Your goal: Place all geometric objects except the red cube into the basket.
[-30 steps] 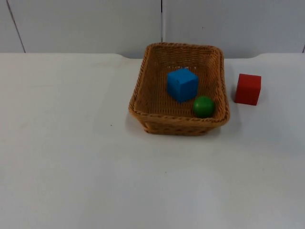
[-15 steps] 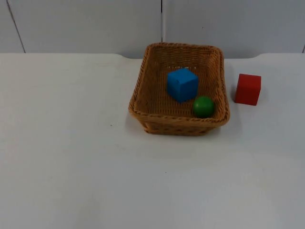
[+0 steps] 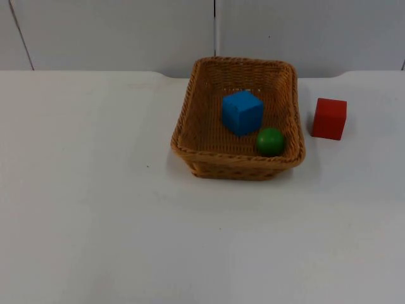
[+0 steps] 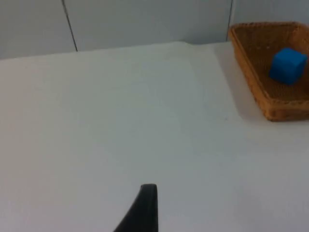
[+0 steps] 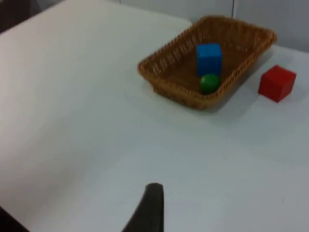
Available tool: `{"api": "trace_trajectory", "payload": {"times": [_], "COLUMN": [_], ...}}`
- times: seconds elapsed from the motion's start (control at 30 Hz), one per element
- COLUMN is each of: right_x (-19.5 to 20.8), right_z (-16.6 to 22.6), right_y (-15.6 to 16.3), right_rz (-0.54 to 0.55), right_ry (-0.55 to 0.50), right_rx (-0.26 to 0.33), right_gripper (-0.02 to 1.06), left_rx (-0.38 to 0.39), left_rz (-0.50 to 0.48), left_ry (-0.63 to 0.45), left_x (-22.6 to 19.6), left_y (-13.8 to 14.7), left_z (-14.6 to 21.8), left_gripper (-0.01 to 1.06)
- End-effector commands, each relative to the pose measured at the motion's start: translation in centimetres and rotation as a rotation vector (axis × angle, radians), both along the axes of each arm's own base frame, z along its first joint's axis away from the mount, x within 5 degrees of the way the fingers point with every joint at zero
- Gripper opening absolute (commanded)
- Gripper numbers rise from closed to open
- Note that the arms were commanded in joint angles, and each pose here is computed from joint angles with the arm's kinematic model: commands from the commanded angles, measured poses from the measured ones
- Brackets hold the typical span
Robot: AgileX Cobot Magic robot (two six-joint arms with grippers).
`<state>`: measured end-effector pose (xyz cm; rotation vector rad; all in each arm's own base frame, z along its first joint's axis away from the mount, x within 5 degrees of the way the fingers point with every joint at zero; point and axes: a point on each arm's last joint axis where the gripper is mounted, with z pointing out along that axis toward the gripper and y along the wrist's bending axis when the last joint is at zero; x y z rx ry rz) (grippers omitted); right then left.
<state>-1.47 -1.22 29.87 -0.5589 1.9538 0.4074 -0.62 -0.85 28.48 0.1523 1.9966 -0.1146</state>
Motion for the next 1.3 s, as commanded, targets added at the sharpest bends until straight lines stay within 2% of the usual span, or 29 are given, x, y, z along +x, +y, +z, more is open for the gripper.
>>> {"api": "trace_trajectory", "payload": {"times": [0.0, 0.17, 0.33, 0.77, 0.8, 0.87, 0.9, 0.97, 1.27], "right_x": [0.1, 0.4, 0.9, 1.0, 1.0, 1.0, 1.0, 1.0, 1.0], "right_z": [-0.6, -1.5, -1.8, -1.9, -1.9, -1.9, -1.9, -1.9, -1.9], "right_y": [0.1, 0.3, 0.7, 0.7, 0.7, 0.7, 0.7, 0.7, 0.7], "right_rz": [-0.001, 0.01, 0.015, 0.018, 0.024, 0.026, 0.026, 0.026, 0.026], "right_ry": [0.028, 0.042, 0.019, 0.01, 0.003, -0.002, -0.002, -0.002, -0.001], "right_rx": [-0.02, -0.062, -0.04, -0.056, -0.066, -0.073, -0.073, -0.073, -0.073], "right_gripper": [0.81, 0.81, 0.81, 0.82, 0.84, 0.94, 0.94, 1.05, 1.05], "left_rx": [0.014, 0.007, 0.008, 0.008, 0.008, 0.008, 0.008, 0.008, 0.008], "left_rz": [0.031, 0.049, 0.049, 0.049, 0.049, 0.049, 0.049, 0.049, 0.049], "left_ry": [0.046, 0.052, 0.06, 0.06, 0.06, 0.06, 0.06, 0.06, 0.06], "left_x": [0.0, 0.1, 0.1, 0.1, 0.1, 0.1, 0.1, 0.1, 0.1], "left_y": [0.3, 0.4, 0.4, 0.4, 0.4, 0.4, 0.4, 0.4, 0.4], "left_z": [-0.8, -0.8, -1.0, -1.0, -1.0, -1.0, -1.0, -1.0, -1.0], "left_gripper": [0.92, 0.92, 0.92, 0.92, 0.93, 1.01, 1.01, 1.05, 1.05]}}
